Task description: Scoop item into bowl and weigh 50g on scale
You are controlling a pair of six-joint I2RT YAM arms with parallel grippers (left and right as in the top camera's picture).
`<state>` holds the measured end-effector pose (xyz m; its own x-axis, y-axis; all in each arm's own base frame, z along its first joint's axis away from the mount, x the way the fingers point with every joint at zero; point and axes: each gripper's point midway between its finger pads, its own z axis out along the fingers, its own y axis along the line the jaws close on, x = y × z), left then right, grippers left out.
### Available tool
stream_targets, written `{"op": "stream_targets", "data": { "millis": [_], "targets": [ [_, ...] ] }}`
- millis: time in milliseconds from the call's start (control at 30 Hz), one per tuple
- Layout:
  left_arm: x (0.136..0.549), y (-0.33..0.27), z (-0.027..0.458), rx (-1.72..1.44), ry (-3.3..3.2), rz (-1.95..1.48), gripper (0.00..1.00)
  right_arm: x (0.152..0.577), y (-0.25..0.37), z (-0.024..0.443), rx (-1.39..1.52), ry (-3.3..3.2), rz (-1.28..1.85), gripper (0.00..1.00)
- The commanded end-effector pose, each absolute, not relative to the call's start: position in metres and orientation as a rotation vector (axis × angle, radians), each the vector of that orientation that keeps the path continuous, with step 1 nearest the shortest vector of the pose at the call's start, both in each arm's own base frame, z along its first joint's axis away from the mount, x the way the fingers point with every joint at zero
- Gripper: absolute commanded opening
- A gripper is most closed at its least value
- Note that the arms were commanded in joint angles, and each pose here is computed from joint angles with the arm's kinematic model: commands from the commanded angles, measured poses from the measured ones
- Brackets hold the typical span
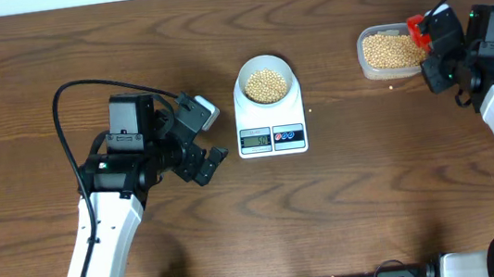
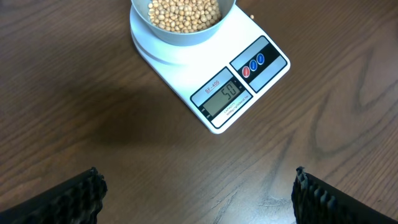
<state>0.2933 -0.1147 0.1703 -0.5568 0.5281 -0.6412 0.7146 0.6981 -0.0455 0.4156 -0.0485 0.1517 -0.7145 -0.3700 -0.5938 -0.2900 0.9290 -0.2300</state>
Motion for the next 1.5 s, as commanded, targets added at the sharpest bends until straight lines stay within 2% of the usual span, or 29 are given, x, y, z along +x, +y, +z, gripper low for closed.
{"op": "stream_targets", "data": {
  "millis": [0,267,433,633,933,1467],
  "targets": [
    [0.297,-0.113,0.179,0.954,2.275,-0.376,0.98,0.417,-0.038,0.155,-0.509,2.392,-0.158,0.01],
    [0.297,-0.113,0.179,0.954,2.275,-0.376,0.98,0.412,-0.031,0.219,-0.481,2.218,-0.193,0.01],
    [0.297,-0.113,0.179,0.954,2.275,-0.376,0.98,0.397,-0.014,0.242,-0.421,2.168,-0.014,0.01],
    [0.297,-0.113,0.179,0.955,2.275,-0.376,0.98,0.389,0.007,0.257,-0.430,2.107,0.187,0.01],
    [0.297,-0.113,0.179,0.954,2.275,-0.376,0.98,0.397,0.020,0.278,-0.490,1.991,0.245,0.01],
    [0.297,-0.113,0.179,0.954,2.275,-0.376,0.98,0.380,0.040,0.307,-0.341,1.935,0.583,0.01]
  ]
}}
